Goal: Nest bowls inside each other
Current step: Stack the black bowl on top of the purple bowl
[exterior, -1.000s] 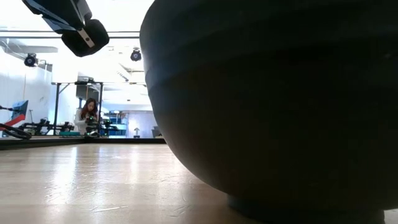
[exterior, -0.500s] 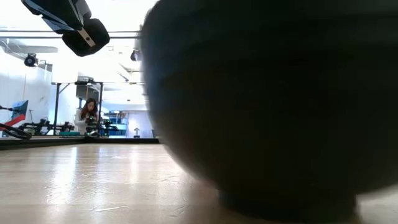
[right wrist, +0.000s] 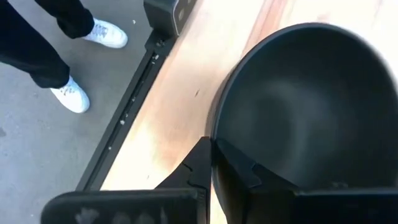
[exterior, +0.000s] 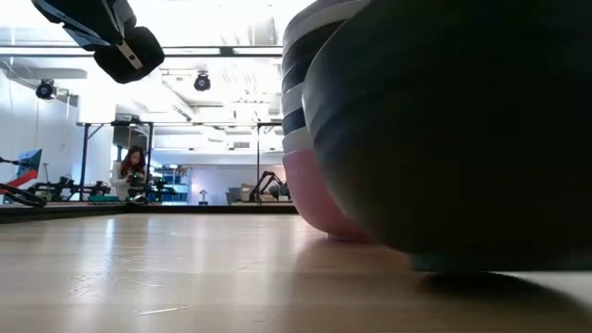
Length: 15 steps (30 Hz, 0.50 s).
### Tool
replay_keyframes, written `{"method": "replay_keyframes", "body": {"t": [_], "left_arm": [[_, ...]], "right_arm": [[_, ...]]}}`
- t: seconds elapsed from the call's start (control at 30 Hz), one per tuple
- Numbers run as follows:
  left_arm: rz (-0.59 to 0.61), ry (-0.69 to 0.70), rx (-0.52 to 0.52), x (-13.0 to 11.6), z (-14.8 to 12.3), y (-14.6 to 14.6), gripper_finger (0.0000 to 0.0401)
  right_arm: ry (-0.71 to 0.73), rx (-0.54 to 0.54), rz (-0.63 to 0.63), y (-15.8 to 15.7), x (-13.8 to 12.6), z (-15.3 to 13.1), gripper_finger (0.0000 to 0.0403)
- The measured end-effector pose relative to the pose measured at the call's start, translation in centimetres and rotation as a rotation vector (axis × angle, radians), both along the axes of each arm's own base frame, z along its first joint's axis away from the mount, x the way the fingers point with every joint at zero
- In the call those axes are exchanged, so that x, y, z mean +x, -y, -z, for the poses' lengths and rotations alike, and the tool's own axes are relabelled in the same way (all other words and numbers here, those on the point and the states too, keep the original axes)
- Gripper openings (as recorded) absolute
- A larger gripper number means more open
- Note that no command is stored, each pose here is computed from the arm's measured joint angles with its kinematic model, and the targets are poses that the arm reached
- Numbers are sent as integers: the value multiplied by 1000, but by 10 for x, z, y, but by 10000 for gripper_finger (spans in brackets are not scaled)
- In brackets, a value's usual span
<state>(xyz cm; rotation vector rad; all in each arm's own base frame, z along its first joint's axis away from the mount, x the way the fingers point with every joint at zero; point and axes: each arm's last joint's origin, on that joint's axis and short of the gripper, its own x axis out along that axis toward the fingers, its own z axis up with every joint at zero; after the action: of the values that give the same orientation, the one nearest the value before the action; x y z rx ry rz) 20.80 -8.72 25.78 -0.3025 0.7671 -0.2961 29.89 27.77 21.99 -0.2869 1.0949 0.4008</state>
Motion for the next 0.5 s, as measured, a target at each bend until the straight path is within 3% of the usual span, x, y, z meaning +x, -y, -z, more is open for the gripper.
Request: {"method": "replay_keyframes", "body": {"t": [0.2, 0.5], "left_arm": [[0, 1, 0, 0, 0, 0, 0], [-5, 2, 3, 0, 0, 0, 0]], "right_arm": [[-17, 11, 35, 3, -9, -21, 12], [-175, -22, 272, 21, -39, -41, 12]]}}
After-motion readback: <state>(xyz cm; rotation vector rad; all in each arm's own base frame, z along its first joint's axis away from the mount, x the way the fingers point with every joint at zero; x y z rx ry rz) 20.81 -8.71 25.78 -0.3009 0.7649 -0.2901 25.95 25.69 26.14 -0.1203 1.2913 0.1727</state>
